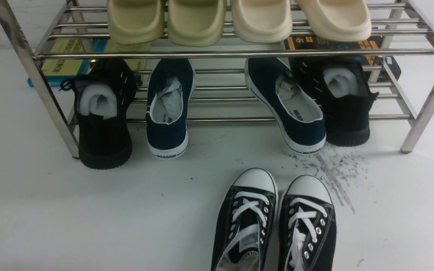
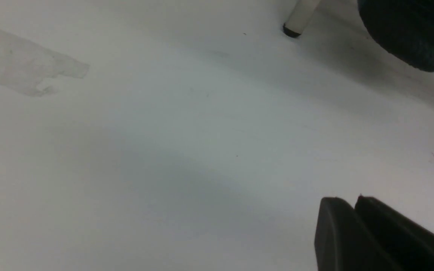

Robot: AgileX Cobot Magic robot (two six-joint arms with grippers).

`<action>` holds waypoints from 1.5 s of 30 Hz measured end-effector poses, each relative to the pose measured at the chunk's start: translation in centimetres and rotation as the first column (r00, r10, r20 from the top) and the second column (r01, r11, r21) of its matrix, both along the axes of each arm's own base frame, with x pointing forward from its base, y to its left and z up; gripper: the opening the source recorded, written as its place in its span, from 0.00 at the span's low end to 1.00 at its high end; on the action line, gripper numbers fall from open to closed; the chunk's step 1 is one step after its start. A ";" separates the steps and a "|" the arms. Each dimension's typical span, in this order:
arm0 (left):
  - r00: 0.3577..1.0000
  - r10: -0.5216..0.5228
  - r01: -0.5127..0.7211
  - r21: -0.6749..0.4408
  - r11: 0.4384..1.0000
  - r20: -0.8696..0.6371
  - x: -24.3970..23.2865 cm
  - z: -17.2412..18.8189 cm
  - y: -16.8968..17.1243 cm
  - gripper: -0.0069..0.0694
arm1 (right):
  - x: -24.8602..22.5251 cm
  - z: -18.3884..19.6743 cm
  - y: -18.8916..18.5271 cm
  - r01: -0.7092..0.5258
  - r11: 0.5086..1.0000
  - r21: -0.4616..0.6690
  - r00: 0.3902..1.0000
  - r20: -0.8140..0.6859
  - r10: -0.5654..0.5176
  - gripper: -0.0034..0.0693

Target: Take the shoes off the shelf with your hand on the white table.

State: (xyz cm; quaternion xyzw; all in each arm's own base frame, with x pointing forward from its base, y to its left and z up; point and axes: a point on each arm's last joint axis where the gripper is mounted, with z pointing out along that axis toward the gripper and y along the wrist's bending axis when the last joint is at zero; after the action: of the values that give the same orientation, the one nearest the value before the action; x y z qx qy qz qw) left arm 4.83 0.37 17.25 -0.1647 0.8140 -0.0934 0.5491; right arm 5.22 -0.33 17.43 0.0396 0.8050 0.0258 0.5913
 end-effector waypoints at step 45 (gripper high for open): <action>0.999 -0.026 0.024 0.050 0.998 0.038 0.2 0.0 0.0 0.24 | 0.0 0.0 0.0 0.000 1.000 0.000 1.000 0.000 0.000 0.35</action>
State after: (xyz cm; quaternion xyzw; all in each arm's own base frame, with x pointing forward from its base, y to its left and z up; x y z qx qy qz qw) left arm 5.02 0.35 17.28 -0.1391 0.8073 -0.0830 0.5675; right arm 5.22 -0.33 17.43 0.0396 0.8050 0.0258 0.5913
